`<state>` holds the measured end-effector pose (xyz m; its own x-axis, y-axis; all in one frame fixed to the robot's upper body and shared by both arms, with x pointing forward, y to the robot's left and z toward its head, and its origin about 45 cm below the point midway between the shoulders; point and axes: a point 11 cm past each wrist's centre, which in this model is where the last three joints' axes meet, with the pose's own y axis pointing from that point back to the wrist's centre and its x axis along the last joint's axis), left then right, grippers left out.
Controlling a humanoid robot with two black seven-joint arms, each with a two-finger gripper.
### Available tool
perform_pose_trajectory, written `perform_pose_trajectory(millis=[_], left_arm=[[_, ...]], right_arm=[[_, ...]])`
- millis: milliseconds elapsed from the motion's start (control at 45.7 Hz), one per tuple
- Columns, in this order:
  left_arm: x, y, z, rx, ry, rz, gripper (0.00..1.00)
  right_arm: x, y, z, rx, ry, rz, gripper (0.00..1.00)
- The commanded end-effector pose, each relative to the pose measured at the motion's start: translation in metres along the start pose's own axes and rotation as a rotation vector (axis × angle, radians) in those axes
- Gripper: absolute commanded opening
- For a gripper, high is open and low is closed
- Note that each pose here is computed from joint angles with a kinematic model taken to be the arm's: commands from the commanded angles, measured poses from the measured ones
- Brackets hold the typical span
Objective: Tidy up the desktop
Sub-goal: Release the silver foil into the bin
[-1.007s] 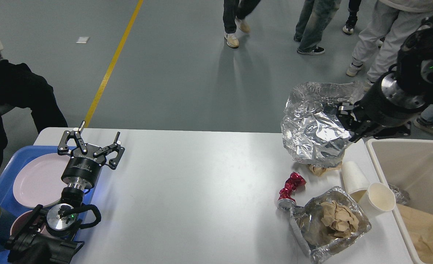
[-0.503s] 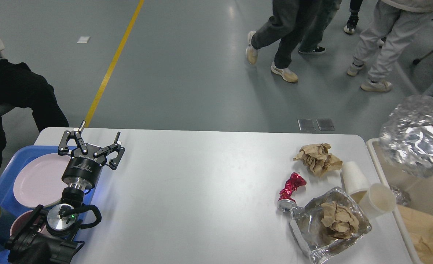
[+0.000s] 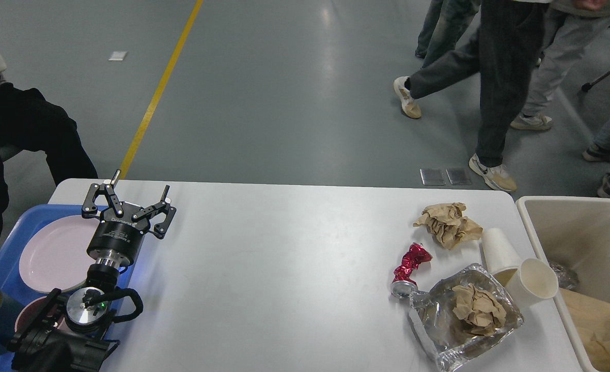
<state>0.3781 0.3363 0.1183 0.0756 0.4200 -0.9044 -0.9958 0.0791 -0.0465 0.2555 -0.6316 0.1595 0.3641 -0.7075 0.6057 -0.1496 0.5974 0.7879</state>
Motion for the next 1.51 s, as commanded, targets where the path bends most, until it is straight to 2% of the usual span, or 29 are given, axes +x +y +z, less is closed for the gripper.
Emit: perform_pose_trajectory(millis=[0, 241, 438, 460, 503, 547, 613, 635, 941, 1116, 1248, 1488], left_arm=[[0.0, 0.0, 0.0, 0.001, 0.0, 0.0, 0.97], [0.0, 0.0, 0.0, 0.0, 0.0, 0.0, 0.97], [0.0, 0.0, 0.0, 0.0, 0.0, 0.0, 0.97], [0.0, 0.0, 0.0, 0.0, 0.0, 0.0, 0.97], [0.0, 0.0, 0.0, 0.0, 0.0, 0.0, 0.97], [0.0, 0.0, 0.0, 0.0, 0.0, 0.0, 0.97], [0.0, 0.0, 0.0, 0.0, 0.0, 0.0, 0.97], [0.0, 0.0, 0.0, 0.0, 0.0, 0.0, 0.97], [0.0, 0.0, 0.0, 0.0, 0.0, 0.0, 0.97], [0.0, 0.0, 0.0, 0.0, 0.0, 0.0, 0.97], [0.0, 0.0, 0.0, 0.0, 0.0, 0.0, 0.97], [0.0, 0.0, 0.0, 0.0, 0.0, 0.0, 0.97]], right_arm=[[-0.04, -0.035, 0.007, -0.025, 0.025, 0.061, 0.0], [-0.112, -0.064, 0.014, -0.036, 0.095, 0.16, 0.0], [-0.123, -0.065, 0.008, -0.024, 0.095, 0.16, 0.0], [-0.123, -0.065, 0.008, -0.024, 0.095, 0.163, 0.13], [-0.123, -0.065, 0.008, -0.023, 0.096, 0.167, 0.45], [-0.123, -0.064, 0.006, -0.021, 0.093, 0.178, 0.7], [-0.126, -0.064, 0.002, -0.011, 0.089, 0.197, 0.97], [-0.127, -0.064, 0.002, -0.01, 0.087, 0.198, 1.0], [-0.119, -0.062, 0.004, -0.018, 0.08, 0.194, 1.0], [-0.075, -0.048, 0.003, -0.032, 0.059, 0.119, 1.0], [-0.038, -0.015, -0.023, -0.006, 0.151, 0.038, 1.0], [0.014, 0.088, -0.097, 0.1, 0.339, -0.058, 1.0]])
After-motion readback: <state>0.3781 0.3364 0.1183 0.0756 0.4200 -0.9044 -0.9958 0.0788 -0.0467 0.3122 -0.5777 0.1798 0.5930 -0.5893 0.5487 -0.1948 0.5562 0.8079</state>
